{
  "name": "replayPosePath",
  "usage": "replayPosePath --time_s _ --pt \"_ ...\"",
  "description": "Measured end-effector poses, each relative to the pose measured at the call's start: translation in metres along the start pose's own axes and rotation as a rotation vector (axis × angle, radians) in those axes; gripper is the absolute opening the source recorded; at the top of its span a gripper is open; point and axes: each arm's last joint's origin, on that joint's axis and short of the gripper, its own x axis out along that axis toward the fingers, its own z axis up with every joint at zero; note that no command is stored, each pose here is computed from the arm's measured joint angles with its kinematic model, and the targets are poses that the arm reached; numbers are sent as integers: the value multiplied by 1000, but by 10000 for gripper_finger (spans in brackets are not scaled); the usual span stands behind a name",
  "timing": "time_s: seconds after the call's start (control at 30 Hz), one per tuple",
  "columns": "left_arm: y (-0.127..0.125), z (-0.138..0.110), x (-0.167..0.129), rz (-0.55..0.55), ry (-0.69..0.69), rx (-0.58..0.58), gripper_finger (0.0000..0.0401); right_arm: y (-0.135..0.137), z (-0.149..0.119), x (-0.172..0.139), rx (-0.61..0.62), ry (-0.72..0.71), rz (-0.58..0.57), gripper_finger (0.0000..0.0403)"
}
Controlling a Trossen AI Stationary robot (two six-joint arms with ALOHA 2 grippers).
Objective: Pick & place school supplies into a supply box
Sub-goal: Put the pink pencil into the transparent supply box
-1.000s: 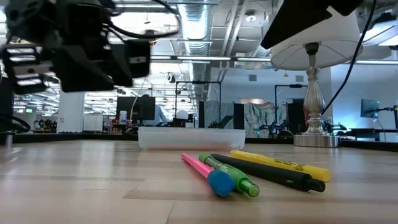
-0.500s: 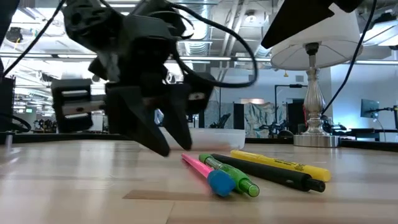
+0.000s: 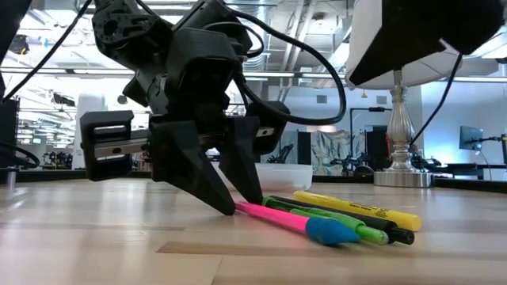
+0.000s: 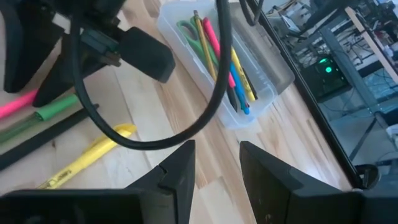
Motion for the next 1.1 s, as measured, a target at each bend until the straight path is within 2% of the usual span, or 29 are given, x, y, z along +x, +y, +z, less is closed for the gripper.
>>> replayPosePath --time_s 0.3,0.73,1.1 --pt "-5 -6 -1 -30 92 -75 101 -2 1 6 22 10 -13 121" --pt "-8 -10 -1 -44 130 -105 20 -2 1 6 21 10 -13 121" --pt "-10 -13 -4 -66 196 -167 30 -2 1 6 15 12 -15 121"
